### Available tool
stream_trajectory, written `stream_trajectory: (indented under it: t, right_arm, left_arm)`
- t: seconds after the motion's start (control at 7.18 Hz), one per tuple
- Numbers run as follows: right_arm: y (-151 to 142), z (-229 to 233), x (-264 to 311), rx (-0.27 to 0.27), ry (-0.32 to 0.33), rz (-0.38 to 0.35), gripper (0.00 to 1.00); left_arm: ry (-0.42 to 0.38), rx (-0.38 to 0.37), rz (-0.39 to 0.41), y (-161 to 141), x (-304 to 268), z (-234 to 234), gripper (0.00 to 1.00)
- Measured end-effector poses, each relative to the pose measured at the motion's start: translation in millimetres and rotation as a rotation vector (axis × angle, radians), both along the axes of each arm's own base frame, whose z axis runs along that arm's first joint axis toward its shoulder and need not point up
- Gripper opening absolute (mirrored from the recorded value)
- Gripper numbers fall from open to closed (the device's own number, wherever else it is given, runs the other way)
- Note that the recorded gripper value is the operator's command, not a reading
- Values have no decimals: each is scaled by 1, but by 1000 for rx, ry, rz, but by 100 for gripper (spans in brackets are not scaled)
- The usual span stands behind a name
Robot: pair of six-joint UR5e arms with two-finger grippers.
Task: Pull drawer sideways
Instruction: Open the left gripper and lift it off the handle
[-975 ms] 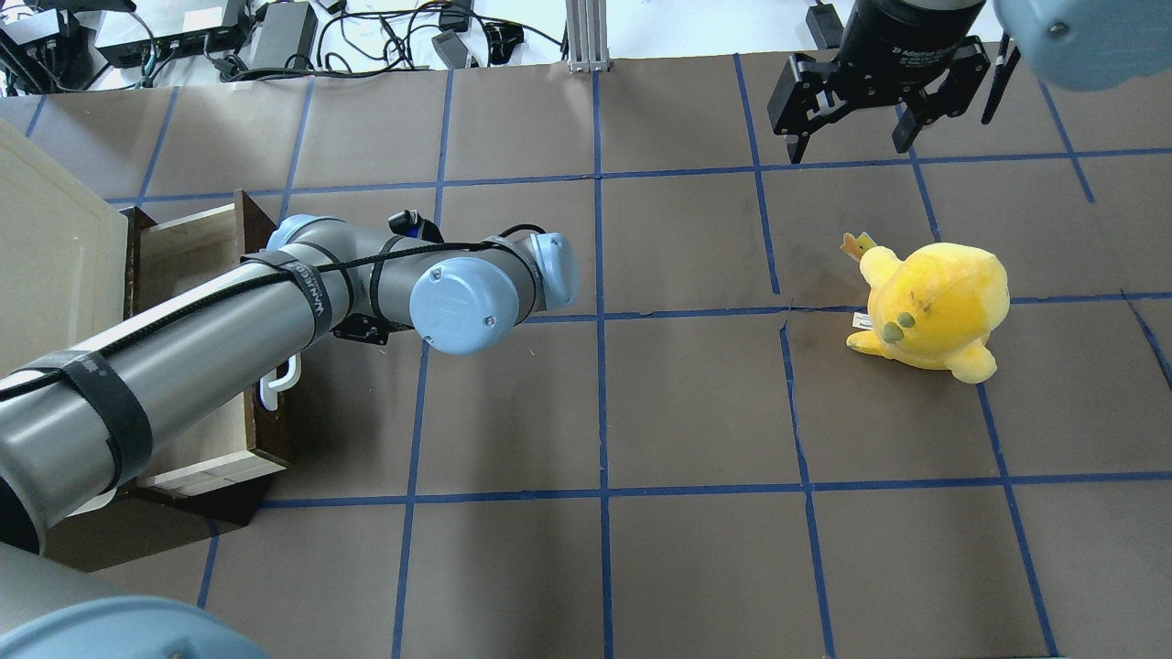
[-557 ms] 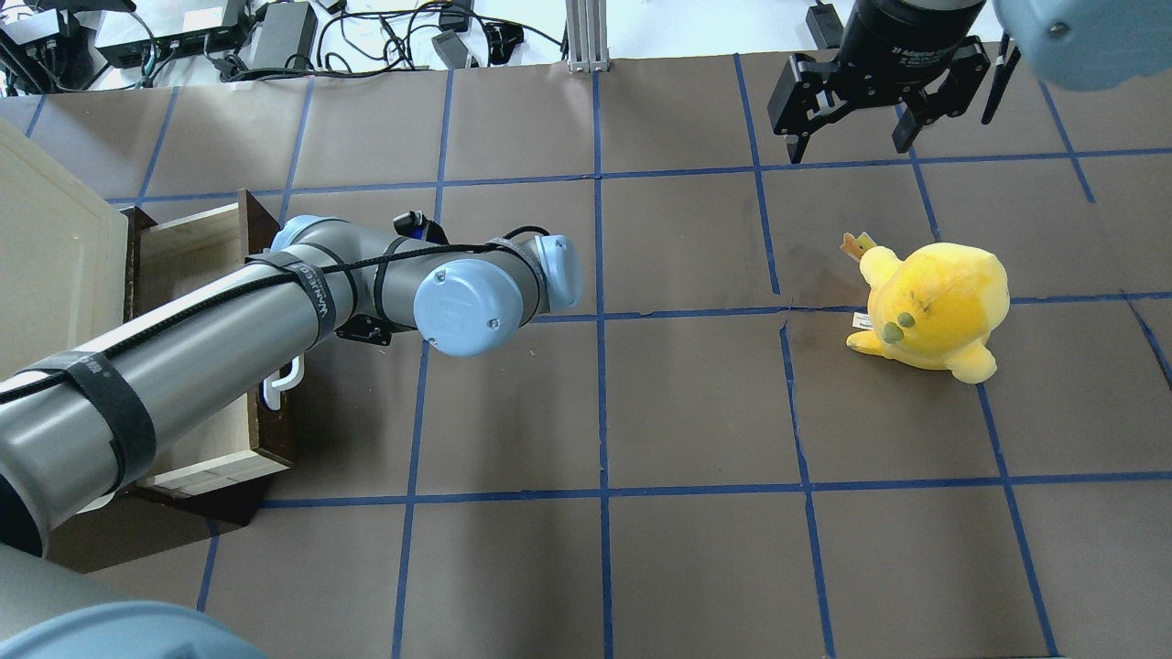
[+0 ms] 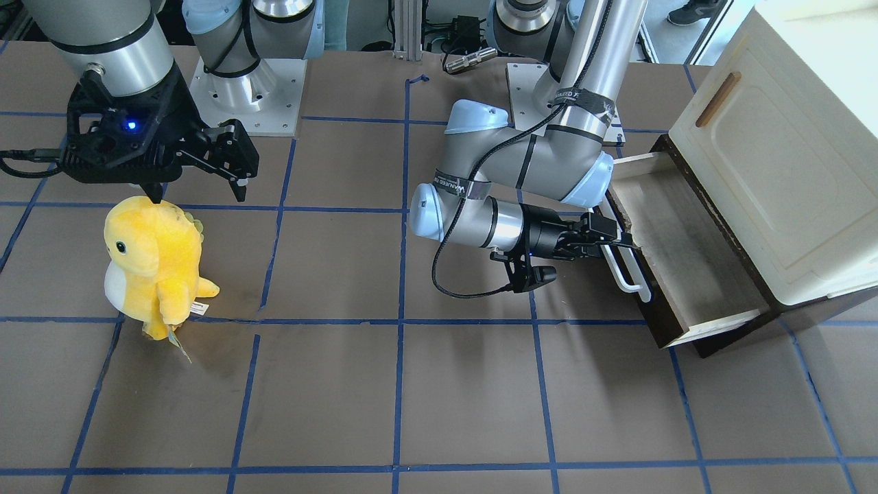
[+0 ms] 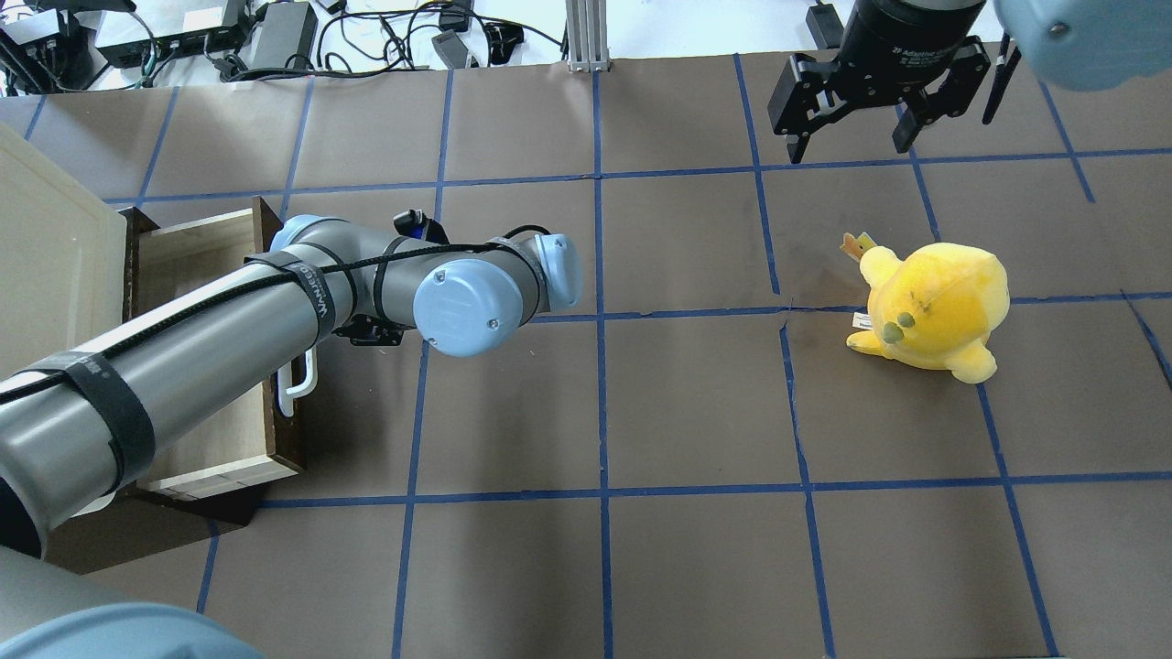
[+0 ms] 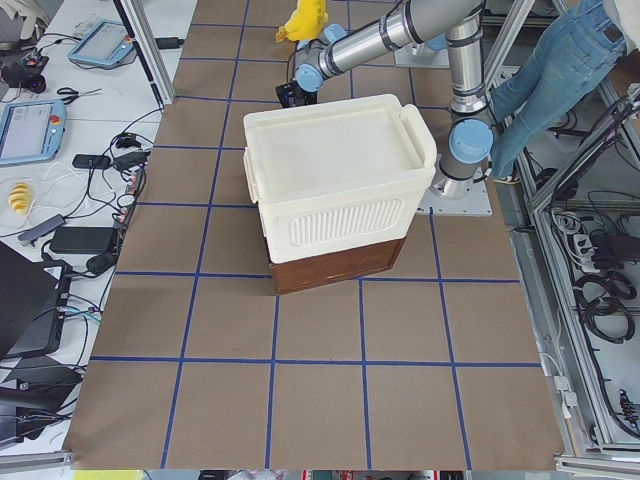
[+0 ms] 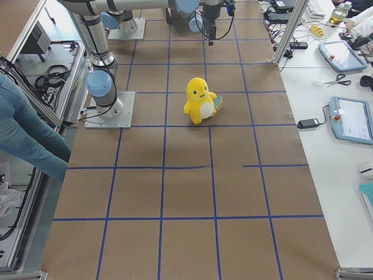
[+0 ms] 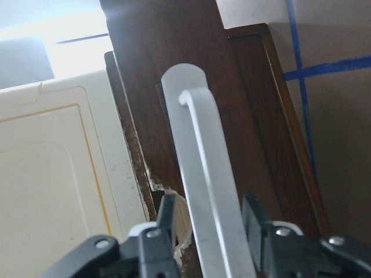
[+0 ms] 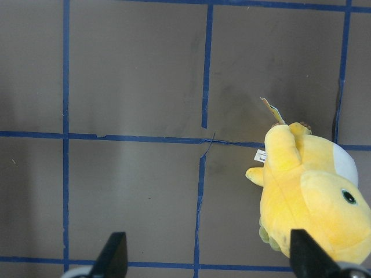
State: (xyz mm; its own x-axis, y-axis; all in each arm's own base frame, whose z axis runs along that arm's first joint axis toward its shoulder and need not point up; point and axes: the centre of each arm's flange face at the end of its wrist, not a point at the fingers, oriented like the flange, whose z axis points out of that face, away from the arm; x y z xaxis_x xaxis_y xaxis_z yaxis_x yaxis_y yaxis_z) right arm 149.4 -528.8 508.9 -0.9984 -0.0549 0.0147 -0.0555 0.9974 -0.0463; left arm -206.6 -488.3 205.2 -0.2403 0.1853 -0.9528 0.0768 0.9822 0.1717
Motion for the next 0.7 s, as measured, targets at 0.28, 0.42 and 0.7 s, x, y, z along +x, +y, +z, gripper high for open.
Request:
stream_trajectory:
  t: [0.28, 0.42, 0.7]
  right_arm:
    - [0, 0, 0, 0, 0, 0, 100]
    - [0, 0, 0, 0, 0, 0, 100]
    - [0, 0, 0, 0, 0, 0, 100]
  left_arm:
    - [24, -21, 16, -3, -2, 9, 100]
    - [66, -31, 47, -7, -5, 20, 100]
    - [229, -38, 134, -18, -17, 61, 100]
